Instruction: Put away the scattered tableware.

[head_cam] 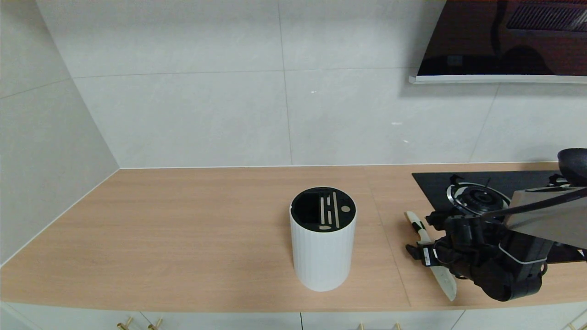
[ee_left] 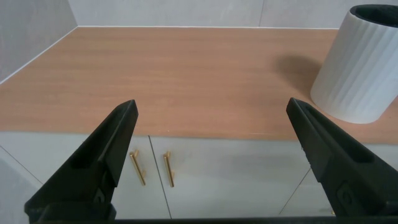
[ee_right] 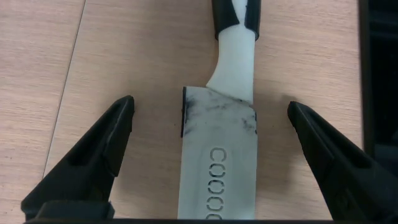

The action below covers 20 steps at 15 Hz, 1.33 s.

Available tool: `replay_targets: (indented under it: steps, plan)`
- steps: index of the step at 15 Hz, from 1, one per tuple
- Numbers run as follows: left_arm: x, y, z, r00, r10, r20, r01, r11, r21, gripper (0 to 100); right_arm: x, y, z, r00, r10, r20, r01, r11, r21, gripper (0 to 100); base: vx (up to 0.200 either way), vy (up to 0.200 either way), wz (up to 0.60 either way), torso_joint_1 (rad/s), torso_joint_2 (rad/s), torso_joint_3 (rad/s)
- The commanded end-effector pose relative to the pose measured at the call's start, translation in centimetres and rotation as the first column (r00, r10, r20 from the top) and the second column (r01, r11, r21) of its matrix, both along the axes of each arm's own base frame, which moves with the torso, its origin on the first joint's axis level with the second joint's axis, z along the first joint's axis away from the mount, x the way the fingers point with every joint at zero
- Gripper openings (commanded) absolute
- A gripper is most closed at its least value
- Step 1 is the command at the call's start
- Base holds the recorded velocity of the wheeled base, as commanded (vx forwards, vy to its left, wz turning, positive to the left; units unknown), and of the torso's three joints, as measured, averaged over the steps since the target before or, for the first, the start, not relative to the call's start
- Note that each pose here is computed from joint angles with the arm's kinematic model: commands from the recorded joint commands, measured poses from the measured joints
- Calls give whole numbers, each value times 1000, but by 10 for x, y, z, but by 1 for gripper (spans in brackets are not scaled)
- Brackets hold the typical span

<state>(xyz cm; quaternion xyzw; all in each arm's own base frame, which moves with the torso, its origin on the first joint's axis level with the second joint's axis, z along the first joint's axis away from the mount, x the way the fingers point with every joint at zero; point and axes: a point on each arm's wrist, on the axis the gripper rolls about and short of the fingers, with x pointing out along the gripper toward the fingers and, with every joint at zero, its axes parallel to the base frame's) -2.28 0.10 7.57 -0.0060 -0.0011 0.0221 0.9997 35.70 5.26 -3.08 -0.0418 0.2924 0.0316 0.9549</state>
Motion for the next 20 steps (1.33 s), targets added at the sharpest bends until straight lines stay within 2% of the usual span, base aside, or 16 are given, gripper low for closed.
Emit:
replay_targets:
  steps: [1,9,12,13,15,18,20]
  plan:
    - [0,0,0,1000,0,0,0,1000,0,100,-1,-1,0,1000,-3,-1,3,1000,-1,0,0,0,0,0,0,0]
    - [0,0,0,1000,0,0,0,1000,1,100,-2,-1,3,1000,-6,3,6,1000,1,0,0,0,0,0,0,0]
    - [0,0,0,1000,0,0,0,1000,1,100,-8,0,33,997,-39,70,37,999,29,0,0,0,0,0,0,0]
    - [0,0,0,1000,0,0,0,1000,1,100,-8,0,35,996,-40,75,38,999,31,0,0,0,0,0,0,0]
    - [0,0,0,1000,0,-1,0,1000,3,100,-22,4,74,987,-28,161,20,998,54,0,0,0,0,0,0,0]
    - [0,0,0,1000,0,-1,0,1000,4,100,-42,14,109,970,2,242,-23,996,85,0,0,0,0,0,0,0]
    - [0,0,2,1000,3,15,-4,999,36,100,-60,25,134,951,38,306,-72,993,98,0,0,0,0,0,0,0]
